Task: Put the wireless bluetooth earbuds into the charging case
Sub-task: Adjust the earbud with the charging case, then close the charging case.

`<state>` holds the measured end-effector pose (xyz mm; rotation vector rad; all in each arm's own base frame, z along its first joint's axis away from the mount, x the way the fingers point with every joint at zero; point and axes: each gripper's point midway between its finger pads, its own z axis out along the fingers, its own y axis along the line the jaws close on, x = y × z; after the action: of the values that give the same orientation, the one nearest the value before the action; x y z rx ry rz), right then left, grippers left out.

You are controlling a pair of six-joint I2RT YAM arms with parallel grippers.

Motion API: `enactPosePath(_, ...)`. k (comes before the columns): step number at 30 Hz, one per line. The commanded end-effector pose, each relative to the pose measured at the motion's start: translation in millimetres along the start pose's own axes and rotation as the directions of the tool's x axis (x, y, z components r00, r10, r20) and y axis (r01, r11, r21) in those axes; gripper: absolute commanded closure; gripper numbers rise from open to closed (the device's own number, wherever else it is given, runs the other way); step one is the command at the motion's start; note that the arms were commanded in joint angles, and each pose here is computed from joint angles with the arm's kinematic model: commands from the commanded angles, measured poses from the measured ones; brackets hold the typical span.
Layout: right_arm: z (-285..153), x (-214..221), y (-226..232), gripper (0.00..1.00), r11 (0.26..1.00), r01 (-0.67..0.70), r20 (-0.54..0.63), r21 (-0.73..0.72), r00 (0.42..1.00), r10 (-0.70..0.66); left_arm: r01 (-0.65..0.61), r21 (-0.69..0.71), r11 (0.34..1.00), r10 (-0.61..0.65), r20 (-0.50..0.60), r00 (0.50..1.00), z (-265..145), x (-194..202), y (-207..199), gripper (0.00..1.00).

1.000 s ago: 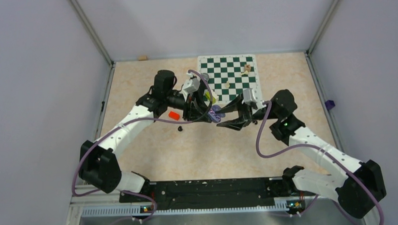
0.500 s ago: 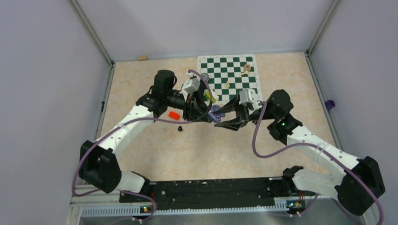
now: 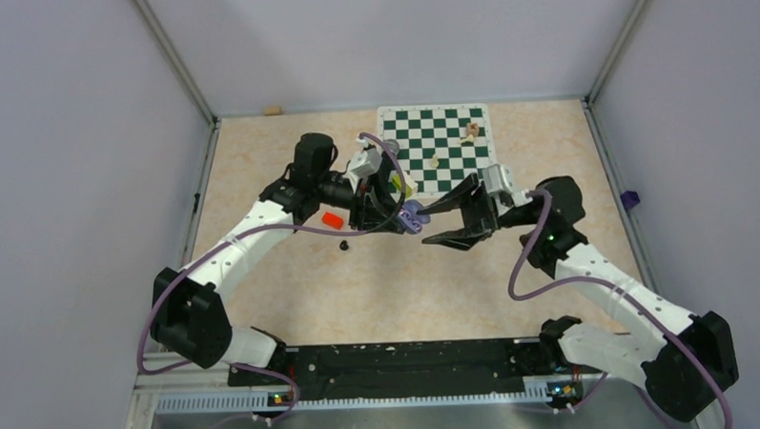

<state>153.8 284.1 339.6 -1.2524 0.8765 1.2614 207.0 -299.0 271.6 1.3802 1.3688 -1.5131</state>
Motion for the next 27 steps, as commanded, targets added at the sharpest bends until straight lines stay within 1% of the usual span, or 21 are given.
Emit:
enactPosePath(1,-9,-33,3,0.44,0.994,0.103,0.040,0.025,0.994,-0.104,-0.076,0.021,0.997,0.075,0.019,0.997,0,-19,-6,1.00)
enactPosePath(2,-11,-28,-7,0.37,0.988,0.145,0.006,0.060,0.989,-0.146,-0.076,0.021,0.997,0.076,0.019,0.997,0,-19,-6,1.00)
enactPosePath(5,-18,-3,-31,0.33,0.972,0.179,-0.120,0.151,0.980,-0.161,-0.079,0.022,0.997,0.079,0.020,0.997,0,-21,-7,1.00)
enactPosePath(7,-24,9,-45,0.29,0.955,0.210,-0.175,0.209,0.969,-0.175,-0.081,0.013,0.997,0.080,0.019,0.997,-1,-21,-6,1.00)
enactPosePath(10,-29,20,-51,0.25,0.944,0.242,-0.229,0.224,0.955,-0.190,-0.084,0.008,0.996,0.084,0.019,0.996,-1,-20,-7,1.00)
enactPosePath(13,-32,25,-52,0.24,0.940,0.257,-0.254,0.223,0.947,-0.198,-0.087,0.005,0.996,0.087,0.019,0.996,-1,-21,-7,1.00)
enactPosePath(19,-32,31,-46,0.22,0.949,0.251,-0.265,0.190,0.944,-0.196,-0.090,0.007,0.996,0.090,0.020,0.996,-1,-22,-8,1.00)
enactPosePath(25,-29,36,-29,0.22,0.971,0.216,-0.254,0.105,0.950,-0.183,-0.090,0.003,0.996,0.090,0.020,0.996,-2,-23,-8,1.00)
enactPosePath(27,-27,34,-16,0.23,0.979,0.197,-0.236,0.045,0.955,-0.181,-0.092,0.000,0.996,0.092,0.020,0.996,-2,-22,-7,1.00)
